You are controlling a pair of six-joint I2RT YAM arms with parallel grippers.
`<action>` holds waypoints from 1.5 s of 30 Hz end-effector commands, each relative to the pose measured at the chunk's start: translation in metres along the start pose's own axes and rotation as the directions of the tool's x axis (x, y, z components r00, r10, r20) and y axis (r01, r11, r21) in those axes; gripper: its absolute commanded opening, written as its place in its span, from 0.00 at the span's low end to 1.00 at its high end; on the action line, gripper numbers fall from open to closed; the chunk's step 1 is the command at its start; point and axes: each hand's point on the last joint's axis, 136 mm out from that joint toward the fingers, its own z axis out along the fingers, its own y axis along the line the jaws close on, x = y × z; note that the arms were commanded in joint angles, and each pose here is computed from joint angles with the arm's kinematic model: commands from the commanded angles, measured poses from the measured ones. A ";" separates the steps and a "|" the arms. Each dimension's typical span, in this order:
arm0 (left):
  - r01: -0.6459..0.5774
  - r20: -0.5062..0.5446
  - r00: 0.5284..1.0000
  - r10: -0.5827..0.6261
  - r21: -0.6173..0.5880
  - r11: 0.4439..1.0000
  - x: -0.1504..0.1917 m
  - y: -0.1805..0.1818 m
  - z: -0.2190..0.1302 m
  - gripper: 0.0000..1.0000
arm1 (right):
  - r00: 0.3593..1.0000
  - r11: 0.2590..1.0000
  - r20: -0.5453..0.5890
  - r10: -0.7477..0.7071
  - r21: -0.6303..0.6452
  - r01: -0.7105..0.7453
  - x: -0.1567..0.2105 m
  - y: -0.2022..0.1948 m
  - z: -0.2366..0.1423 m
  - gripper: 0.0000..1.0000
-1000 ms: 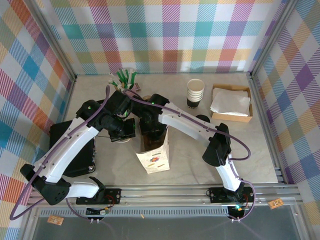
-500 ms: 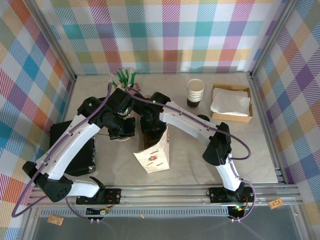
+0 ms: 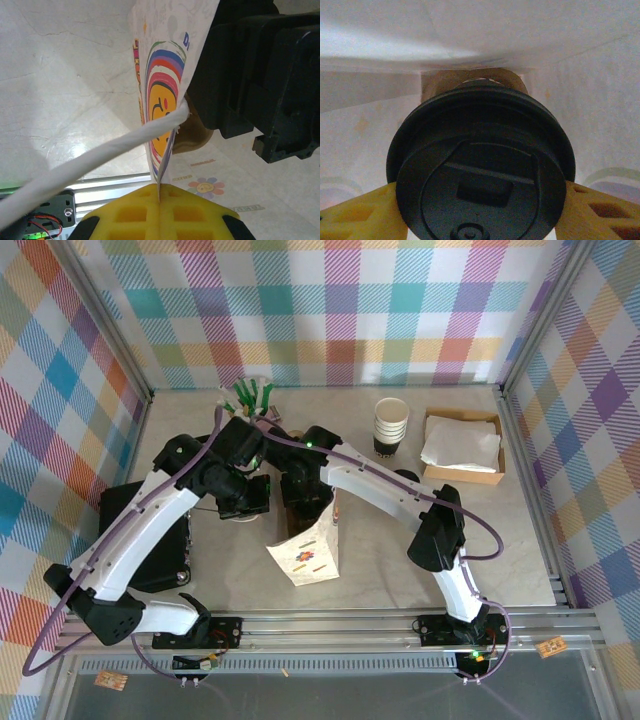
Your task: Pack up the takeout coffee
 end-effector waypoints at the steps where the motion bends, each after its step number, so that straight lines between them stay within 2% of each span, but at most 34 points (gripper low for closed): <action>1: -0.121 0.069 0.991 0.112 0.131 0.984 -0.004 -0.038 -0.006 0.00 | 0.999 0.999 -0.013 -0.051 0.007 0.051 0.011 0.008 0.013 0.23; 14: -0.170 0.093 0.983 0.157 0.150 0.974 0.004 -0.060 -0.006 0.00 | 0.994 0.993 -0.033 -0.108 -0.039 0.107 0.018 0.005 0.031 0.23; 22: -0.176 0.088 0.982 0.164 0.147 0.973 0.004 -0.064 -0.005 0.00 | 0.997 0.989 0.020 -0.077 -0.122 0.079 0.009 0.017 0.016 0.22; 26: -0.183 0.091 0.981 0.171 0.146 0.972 0.003 -0.065 -0.007 0.00 | 0.995 0.990 0.021 -0.093 -0.107 0.094 0.007 0.016 0.016 0.22; 38: -0.209 0.098 0.975 0.198 0.128 0.969 0.001 -0.065 -0.010 0.00 | 0.983 0.987 -0.089 -0.160 -0.051 0.155 0.030 0.005 0.037 0.22; 45: -0.218 0.091 0.974 0.207 0.132 0.967 0.002 -0.066 -0.008 0.00 | 0.983 0.984 -0.071 -0.168 -0.067 0.164 0.031 0.008 0.051 0.21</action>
